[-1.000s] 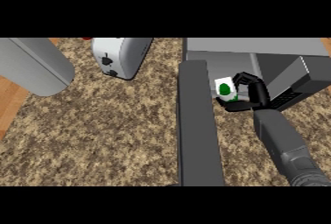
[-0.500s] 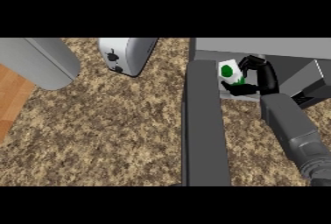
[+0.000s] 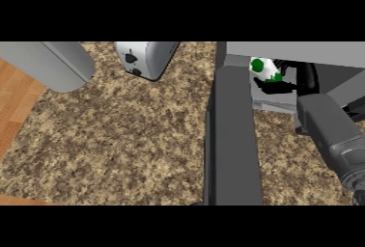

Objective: Pick up the milk, place it into the microwave and close the microwave

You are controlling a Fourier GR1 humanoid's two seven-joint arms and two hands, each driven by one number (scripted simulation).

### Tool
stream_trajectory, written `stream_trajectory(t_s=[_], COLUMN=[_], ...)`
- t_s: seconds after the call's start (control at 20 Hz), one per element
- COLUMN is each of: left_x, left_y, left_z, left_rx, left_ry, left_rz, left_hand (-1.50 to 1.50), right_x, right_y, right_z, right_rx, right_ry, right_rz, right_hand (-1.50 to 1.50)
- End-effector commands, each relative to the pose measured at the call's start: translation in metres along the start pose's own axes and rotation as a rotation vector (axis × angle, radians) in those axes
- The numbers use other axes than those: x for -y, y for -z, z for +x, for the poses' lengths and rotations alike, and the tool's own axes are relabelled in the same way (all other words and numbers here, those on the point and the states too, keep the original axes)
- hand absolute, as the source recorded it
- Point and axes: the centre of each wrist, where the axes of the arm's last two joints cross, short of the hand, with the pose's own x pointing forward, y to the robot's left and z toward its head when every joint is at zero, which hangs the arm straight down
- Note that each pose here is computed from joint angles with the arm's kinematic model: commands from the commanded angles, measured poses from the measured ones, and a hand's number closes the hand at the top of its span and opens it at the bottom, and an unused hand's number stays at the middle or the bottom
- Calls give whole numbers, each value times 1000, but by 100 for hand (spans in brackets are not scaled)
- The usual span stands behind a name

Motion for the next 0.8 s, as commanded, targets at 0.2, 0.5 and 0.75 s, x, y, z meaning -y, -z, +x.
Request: stream_trajectory(t_s=[0.2,0.5,0.75], left_x=[-2,-3,-6], left_y=[7,13,18], left_z=[1,-2,-3], left_rx=[-4,-9,3], left_ry=[11,6,15], left_rz=[-26,-41,-36], left_hand=[-150,-150,-150], right_x=[20,37,47], right_y=[8,19,23], right_z=[2,9,10], right_rx=[-18,-21,-7], right_ry=[-46,-51,-72], right_rz=[-85,-102,-110], right_hand=[150,150,150])
